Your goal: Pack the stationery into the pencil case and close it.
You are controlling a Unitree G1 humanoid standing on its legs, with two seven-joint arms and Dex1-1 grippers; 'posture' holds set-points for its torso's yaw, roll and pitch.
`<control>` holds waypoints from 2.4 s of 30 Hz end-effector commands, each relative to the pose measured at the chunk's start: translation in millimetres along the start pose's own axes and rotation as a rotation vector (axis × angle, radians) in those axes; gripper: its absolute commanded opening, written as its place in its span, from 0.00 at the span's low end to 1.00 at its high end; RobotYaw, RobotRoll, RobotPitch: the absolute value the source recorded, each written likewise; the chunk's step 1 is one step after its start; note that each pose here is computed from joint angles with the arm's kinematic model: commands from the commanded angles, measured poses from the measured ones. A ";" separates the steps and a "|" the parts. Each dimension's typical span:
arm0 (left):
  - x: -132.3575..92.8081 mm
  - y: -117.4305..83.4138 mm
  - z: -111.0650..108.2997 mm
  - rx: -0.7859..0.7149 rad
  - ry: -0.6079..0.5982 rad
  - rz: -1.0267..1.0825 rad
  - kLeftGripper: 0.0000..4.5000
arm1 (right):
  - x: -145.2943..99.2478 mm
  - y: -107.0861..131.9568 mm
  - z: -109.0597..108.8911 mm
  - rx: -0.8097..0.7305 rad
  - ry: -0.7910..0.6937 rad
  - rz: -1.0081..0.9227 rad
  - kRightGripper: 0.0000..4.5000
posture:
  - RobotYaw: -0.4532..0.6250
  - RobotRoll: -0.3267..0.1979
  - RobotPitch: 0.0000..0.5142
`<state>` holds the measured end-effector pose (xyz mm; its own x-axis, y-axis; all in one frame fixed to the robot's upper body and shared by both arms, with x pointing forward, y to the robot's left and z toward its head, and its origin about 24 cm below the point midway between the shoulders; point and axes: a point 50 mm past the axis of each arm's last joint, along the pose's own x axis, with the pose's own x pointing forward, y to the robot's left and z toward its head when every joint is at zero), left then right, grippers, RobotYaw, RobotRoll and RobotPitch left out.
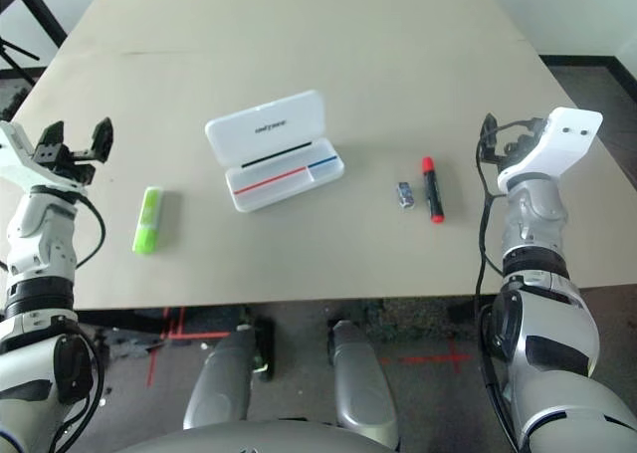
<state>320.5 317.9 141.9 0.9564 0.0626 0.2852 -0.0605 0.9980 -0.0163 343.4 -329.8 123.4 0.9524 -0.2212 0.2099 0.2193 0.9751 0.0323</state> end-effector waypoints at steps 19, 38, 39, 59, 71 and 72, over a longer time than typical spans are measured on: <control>0.9 -4.8 9.8 0.000 -0.022 -0.038 0.99 | 8.4 14.4 15.0 -0.001 -0.013 0.226 1.00 | 0.38 0.62 0.37; -28.7 -80.7 51.2 -0.027 0.081 -0.688 0.99 | -15.3 64.4 35.5 -0.165 0.162 1.013 1.00 | 0.37 0.62 0.39; -30.5 -84.0 51.8 -0.029 0.091 -0.710 0.99 | -16.4 64.9 35.3 -0.166 0.170 1.026 1.00 | 0.37 0.62 0.39; -50.2 -167.3 14.0 -0.001 0.333 -1.133 0.99 | -37.1 76.5 27.6 -0.201 0.245 1.156 1.00 | 0.31 0.62 0.38; -54.6 -171.2 -23.8 0.227 0.517 -1.169 0.99 | -37.2 78.3 26.3 -0.210 0.236 1.151 1.00 | 0.30 0.62 0.39; -54.0 -171.1 -24.7 0.233 0.520 -1.166 0.99 | -37.2 78.8 26.1 -0.210 0.236 1.153 1.00 | 0.30 0.62 0.39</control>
<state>285.2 143.5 111.1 0.4800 -0.8007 -0.3585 0.8768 0.4508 0.1671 320.8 -246.2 145.8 0.6291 0.7585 -0.1699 -0.7746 0.5936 -0.2181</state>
